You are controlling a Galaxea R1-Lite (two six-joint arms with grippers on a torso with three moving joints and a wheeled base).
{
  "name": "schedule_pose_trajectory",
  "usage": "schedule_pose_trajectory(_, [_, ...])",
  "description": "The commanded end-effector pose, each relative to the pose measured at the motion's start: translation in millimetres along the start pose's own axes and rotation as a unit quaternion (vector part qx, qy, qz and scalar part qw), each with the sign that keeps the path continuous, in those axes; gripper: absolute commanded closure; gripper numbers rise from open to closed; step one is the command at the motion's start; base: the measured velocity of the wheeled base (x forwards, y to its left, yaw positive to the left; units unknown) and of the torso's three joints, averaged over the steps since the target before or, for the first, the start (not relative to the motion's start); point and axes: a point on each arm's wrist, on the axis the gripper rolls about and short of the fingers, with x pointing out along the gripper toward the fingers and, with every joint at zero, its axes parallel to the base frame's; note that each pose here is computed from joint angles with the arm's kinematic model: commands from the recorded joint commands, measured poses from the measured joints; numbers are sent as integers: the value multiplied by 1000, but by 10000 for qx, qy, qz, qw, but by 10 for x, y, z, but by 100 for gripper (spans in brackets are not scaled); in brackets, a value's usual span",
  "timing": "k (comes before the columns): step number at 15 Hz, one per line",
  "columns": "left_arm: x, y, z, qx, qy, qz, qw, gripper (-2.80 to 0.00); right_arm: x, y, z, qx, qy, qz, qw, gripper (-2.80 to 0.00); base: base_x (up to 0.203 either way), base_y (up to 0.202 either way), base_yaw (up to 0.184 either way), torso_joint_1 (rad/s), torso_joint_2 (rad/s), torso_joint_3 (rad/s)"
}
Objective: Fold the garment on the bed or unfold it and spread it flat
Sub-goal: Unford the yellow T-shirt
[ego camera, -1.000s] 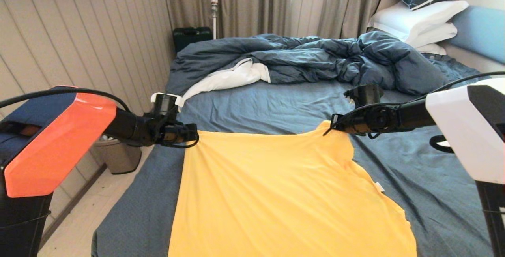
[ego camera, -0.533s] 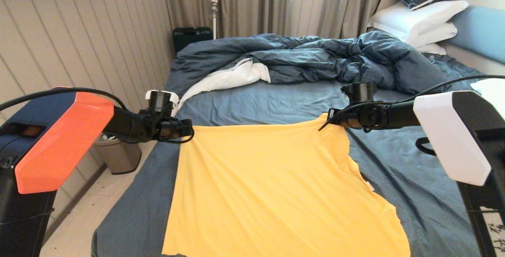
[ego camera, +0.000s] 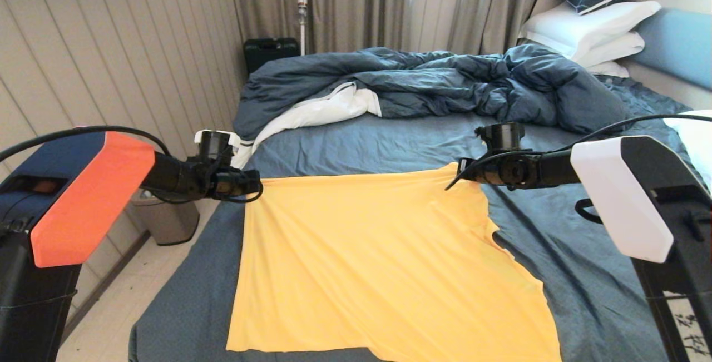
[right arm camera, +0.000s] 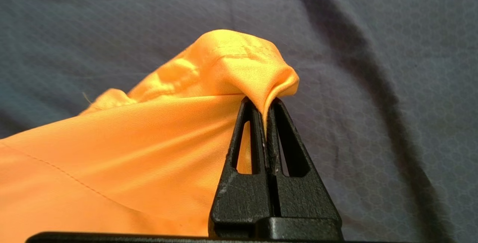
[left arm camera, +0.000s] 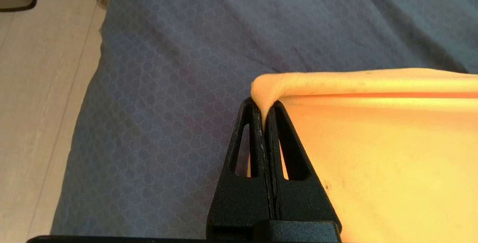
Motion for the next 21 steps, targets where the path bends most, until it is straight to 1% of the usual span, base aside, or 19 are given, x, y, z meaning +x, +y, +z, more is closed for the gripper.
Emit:
schedule_pose_trajectory(1, [29, 13, -31, 45, 50, 7, 10000, 0, 26, -5, -36, -1, 50, -13, 10000, 0, 0, 0, 0, 0, 0, 0])
schedule_pose_trajectory(3, [28, 18, -58, 77, 181, 38, 9998, 0, 24, 10, -42, -9, 67, -3, 10000, 0, 0, 0, 0, 0, 0, 0])
schedule_pose_trajectory(4, [31, 18, -57, 83, 197, 38, 9998, 0, 24, 16, -48, -29, 76, 2, 10000, -280, 0, 0, 0, 0, 0, 0])
schedule_pose_trajectory(6, [39, 14, -44, 91, 185, 44, 9998, 0, 25, 3, -38, -104, 53, 1, 9999, -280, 0, 0, 0, 0, 0, 0])
schedule_pose_trajectory(7, [35, 15, -44, 99, 218, 55, 9997, -280, 26, -5, -36, -101, 52, -5, 9999, -280, 0, 0, 0, 0, 0, 0])
schedule_pose_trajectory(12, [-14, -7, 41, 90, 139, 33, 9999, -280, -2, -14, -3, -80, 25, -11, 10000, -280, 0, 0, 0, 0, 0, 0])
schedule_pose_trajectory(15, [-72, 40, 92, 54, 95, 71, 9999, -280, -18, -35, 20, -66, 9, -29, 10000, -280, 0, 0, 0, 0, 0, 0])
schedule_pose_trajectory(19, [-136, 56, 98, 34, 221, 113, 9997, -280, -26, -85, 15, -33, 47, -79, 10000, -280, 0, 0, 0, 0, 0, 0])
schedule_pose_trajectory(21, [-296, 57, 115, 32, 279, 122, 9995, -280, -114, -90, 34, -18, 91, -86, 9999, -280, 0, 0, 0, 0, 0, 0])
